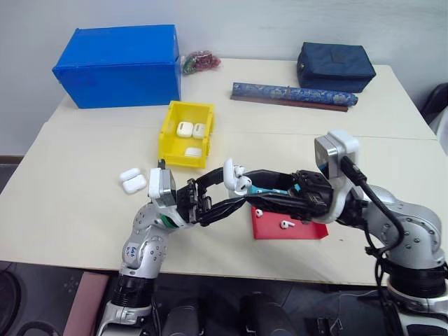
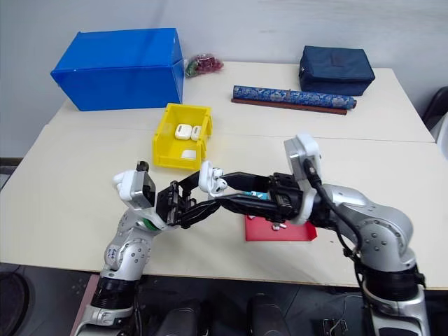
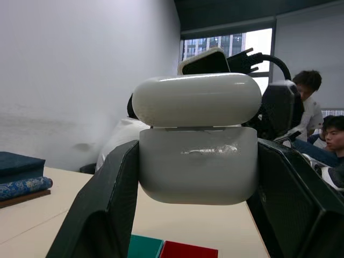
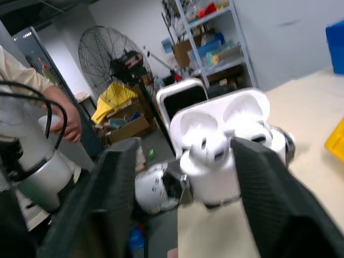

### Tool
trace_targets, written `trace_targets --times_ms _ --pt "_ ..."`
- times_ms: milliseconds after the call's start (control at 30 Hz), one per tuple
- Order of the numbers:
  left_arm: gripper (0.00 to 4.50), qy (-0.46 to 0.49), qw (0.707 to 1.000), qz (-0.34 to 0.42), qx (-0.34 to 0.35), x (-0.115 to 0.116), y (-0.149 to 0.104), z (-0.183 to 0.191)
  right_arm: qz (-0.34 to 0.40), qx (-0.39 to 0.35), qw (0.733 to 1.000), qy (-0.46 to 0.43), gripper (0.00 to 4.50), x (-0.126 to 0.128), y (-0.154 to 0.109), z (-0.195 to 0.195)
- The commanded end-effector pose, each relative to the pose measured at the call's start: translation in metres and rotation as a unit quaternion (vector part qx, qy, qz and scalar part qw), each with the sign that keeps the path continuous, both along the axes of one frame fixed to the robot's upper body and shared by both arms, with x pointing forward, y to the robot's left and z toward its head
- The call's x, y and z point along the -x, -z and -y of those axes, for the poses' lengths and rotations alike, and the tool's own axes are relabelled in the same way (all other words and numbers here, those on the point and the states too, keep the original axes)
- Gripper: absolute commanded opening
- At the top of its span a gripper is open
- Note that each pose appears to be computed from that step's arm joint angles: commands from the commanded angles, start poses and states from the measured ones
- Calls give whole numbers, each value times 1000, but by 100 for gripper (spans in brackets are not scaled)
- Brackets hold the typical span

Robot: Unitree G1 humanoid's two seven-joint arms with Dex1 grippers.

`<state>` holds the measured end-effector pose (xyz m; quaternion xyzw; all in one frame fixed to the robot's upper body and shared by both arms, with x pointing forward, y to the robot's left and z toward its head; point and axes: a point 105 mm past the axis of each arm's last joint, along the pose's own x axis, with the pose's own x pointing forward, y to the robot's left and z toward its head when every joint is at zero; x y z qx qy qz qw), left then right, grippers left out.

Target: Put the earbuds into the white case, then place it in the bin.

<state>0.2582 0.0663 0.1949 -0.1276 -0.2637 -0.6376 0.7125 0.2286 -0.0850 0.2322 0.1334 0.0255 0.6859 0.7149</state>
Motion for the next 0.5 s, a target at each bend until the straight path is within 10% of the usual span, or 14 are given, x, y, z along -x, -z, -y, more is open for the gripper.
trace_targets --times_ms 33,167,500 --pt "280 -8 1000 17 -3 2 -8 -11 7 1 1000 -12 336 16 -13 16" --pt "280 -51 996 22 -70 -12 2 -14 25 30 999 38 336 9 -12 36" --pt "280 -109 951 89 -276 -34 26 11 170 100 980 16 9 -3 -18 -2"
